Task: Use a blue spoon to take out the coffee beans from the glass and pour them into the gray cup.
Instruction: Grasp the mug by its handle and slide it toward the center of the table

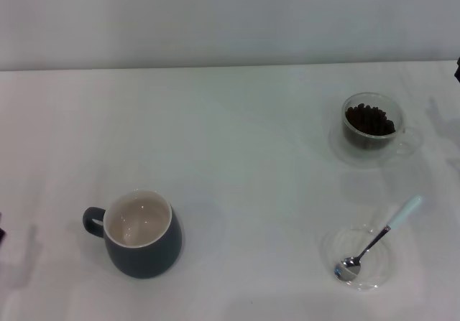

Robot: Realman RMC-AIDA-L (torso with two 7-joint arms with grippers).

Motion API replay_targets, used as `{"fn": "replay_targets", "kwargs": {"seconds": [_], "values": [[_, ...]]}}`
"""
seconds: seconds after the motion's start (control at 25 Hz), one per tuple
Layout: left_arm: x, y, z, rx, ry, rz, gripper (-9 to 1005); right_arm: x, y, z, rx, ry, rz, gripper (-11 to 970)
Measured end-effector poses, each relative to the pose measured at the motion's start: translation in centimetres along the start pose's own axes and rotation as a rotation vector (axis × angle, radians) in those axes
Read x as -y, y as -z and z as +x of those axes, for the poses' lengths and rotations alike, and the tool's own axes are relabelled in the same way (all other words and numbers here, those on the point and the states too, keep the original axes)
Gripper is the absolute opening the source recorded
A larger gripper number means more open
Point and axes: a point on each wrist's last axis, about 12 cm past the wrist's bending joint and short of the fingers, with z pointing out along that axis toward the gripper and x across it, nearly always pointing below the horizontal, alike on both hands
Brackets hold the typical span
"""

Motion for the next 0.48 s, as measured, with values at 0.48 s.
{"fn": "replay_targets", "kwargs": {"seconds": [0.48], "values": [[-0.1, 2.5, 0.7, -0.119, -0.144, 0.242, 878, -0.4, -0.8, -0.8, 0.03, 0.006, -0.016, 768]]}}
